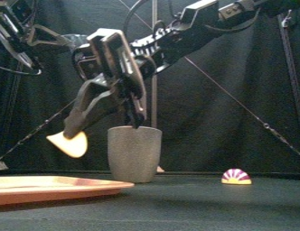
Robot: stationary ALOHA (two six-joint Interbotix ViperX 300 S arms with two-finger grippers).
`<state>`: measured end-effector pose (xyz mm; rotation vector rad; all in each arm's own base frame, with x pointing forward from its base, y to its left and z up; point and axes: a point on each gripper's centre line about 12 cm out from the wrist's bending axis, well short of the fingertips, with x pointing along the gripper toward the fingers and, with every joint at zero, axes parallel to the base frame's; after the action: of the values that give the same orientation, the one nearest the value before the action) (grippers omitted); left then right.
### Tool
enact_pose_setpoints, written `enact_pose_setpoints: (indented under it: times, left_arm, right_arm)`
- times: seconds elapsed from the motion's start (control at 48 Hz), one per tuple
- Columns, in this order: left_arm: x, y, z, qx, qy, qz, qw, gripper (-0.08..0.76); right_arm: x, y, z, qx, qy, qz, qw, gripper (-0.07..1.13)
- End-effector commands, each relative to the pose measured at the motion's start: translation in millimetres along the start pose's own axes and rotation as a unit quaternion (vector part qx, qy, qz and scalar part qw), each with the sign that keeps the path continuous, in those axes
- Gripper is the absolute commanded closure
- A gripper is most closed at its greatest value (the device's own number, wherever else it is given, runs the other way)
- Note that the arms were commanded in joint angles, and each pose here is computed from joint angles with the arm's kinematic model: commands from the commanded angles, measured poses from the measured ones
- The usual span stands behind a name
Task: Pick the chip then place it on the pink plate
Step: Drop chip on the pink plate and return to neutral
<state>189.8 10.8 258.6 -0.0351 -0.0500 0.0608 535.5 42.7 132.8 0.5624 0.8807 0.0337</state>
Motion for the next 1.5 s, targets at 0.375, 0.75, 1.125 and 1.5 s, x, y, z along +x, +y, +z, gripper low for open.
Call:
enact_pose_setpoints:
  times: [0.375,0.75,1.125,1.5]
  left_arm:
    - [1,0,3,0.001,-0.005,-0.001,1.000,0.694]
    - [0,0,0,0.001,-0.002,-0.001,1.000,0.694]
    - [0,1,0,0.001,-0.002,0.002,1.000,0.694]
    - [0,0,-2,0.001,0.002,0.001,1.000,0.694]
  right_arm:
    - [-43,14,22,-0.032,-0.100,-0.006,0.994,0.31]
    - [-132,30,-16,-0.090,-0.293,-0.004,0.952,0.31]
    - [-202,13,-80,-0.163,-0.386,0.008,0.908,0.31]
    - [-259,-16,-107,-0.171,-0.425,-0.003,0.889,0.31]
